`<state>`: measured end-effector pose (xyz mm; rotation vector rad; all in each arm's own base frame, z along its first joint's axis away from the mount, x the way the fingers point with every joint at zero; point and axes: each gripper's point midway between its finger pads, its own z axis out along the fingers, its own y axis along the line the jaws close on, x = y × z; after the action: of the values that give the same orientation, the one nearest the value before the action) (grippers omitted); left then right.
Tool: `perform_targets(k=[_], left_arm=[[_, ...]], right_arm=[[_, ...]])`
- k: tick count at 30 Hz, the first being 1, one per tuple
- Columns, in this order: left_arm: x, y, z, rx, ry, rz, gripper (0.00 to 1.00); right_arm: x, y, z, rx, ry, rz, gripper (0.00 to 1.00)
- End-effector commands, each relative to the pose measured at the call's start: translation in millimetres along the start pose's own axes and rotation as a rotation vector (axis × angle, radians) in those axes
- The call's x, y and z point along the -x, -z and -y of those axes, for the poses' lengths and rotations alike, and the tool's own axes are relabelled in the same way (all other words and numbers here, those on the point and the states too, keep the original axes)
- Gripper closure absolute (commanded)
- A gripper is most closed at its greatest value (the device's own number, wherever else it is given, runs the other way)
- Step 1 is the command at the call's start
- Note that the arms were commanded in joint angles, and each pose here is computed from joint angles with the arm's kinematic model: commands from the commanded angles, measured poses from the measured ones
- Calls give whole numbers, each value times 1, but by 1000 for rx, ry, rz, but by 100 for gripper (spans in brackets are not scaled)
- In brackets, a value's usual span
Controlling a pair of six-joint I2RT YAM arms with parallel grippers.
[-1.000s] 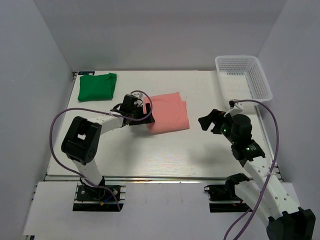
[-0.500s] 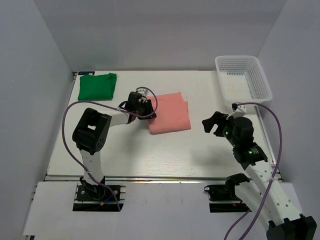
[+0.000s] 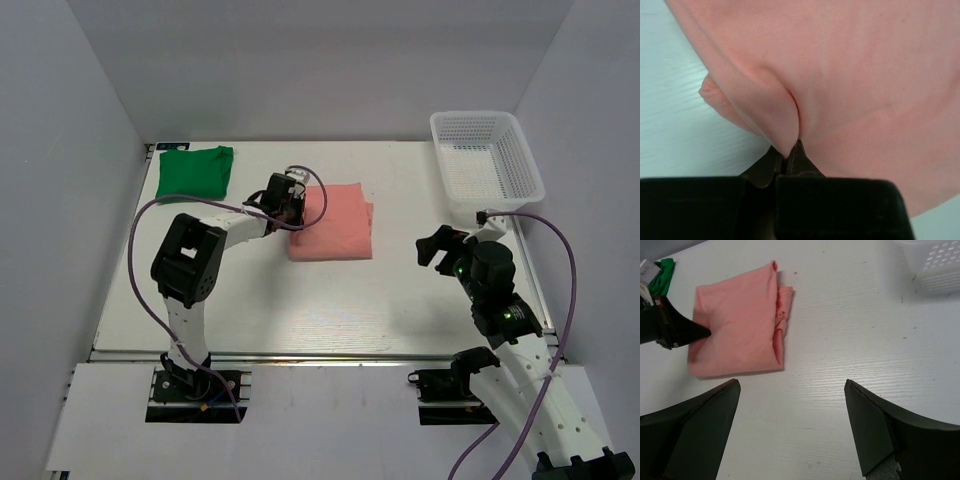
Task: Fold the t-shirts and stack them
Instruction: Put the neatly folded tshirt into the corner of the board with the left arm
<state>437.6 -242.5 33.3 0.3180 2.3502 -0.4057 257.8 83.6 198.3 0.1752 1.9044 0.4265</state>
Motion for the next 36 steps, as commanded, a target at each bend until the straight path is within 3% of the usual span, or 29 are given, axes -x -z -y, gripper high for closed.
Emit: perform_targets(k=[1, 14, 22, 36], left_arm=[[65, 50, -37, 173, -141, 141, 100], [169, 121, -93, 444, -482, 289, 100], [217, 173, -144, 642, -500, 389, 100], [262, 202, -216, 814, -449, 454, 100]], right_arm=[[4, 2, 14, -68, 22, 31, 10], [4, 1, 35, -184, 8, 51, 10], [5, -4, 42, -236, 4, 44, 10], [7, -13, 36, -230, -34, 28, 10]])
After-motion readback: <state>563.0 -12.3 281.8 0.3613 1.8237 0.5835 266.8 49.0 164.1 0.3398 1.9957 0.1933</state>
